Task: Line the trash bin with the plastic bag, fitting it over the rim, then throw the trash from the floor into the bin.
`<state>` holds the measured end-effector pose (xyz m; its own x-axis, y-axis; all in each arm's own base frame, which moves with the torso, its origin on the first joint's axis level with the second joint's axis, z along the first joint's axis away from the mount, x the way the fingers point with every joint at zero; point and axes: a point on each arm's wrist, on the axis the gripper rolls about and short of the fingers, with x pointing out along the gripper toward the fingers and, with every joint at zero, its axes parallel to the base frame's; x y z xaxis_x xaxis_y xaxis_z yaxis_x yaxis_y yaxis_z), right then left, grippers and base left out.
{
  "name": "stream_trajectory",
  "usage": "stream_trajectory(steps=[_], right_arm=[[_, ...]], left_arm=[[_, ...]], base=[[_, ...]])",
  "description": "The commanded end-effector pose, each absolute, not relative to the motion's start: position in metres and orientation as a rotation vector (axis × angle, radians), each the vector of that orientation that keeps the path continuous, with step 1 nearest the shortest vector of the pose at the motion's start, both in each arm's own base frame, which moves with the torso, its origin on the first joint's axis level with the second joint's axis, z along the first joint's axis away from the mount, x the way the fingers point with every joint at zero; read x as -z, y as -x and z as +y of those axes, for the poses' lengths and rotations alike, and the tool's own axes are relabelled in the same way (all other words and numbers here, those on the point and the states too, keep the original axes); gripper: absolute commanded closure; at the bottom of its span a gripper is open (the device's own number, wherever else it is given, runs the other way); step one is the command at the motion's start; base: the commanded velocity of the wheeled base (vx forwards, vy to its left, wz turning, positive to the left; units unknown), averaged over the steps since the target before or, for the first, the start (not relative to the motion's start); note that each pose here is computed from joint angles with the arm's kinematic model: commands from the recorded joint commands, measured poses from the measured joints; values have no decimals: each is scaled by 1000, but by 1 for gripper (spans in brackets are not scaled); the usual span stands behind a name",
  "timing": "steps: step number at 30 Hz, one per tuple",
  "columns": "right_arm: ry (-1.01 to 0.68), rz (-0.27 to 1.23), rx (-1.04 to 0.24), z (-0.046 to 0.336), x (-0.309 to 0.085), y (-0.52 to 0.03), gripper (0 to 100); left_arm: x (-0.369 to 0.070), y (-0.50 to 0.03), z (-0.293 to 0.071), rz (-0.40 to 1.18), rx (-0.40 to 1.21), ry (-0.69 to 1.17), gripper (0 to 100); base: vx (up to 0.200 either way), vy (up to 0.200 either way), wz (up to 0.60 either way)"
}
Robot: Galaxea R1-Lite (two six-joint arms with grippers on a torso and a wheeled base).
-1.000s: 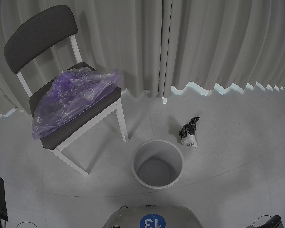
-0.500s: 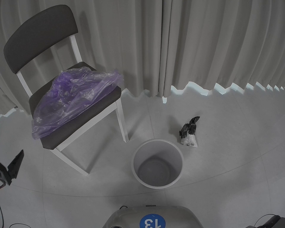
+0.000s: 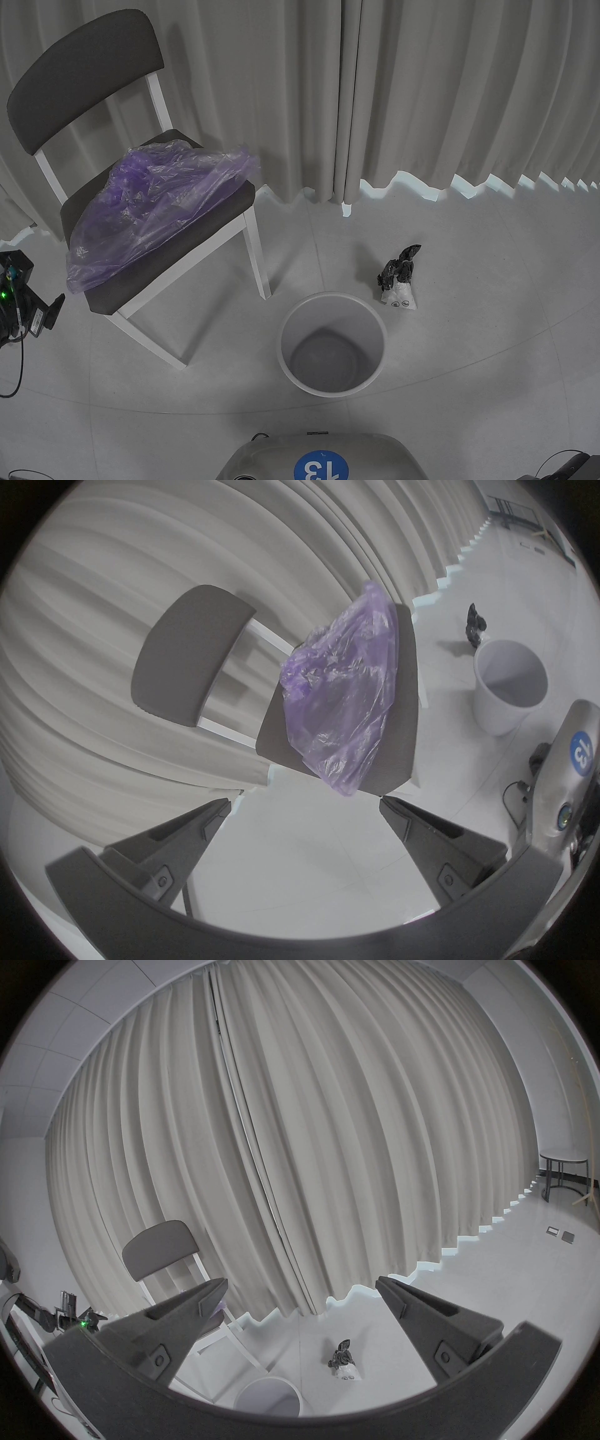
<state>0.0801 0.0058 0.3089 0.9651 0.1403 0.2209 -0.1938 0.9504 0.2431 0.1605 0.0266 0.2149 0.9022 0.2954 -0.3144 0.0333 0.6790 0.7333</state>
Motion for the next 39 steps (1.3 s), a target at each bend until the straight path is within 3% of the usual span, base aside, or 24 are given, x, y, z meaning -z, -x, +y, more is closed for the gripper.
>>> stream_trajectory(steps=[1,9,39], right_arm=[[-266,-200,-171,6,-309,-82,0],[-265,-200,-173,6,-309,-82,0],[-265,-188,-148,4,-309,-89,0]], left_arm=[[-200,-193,32,501,-119,-858,0],[-206,-214,10,443,-33,-904,0],[-200,-271,1,489,-96,-962,0]], base=[[0,0,0],[0,0,0],[0,0,0]])
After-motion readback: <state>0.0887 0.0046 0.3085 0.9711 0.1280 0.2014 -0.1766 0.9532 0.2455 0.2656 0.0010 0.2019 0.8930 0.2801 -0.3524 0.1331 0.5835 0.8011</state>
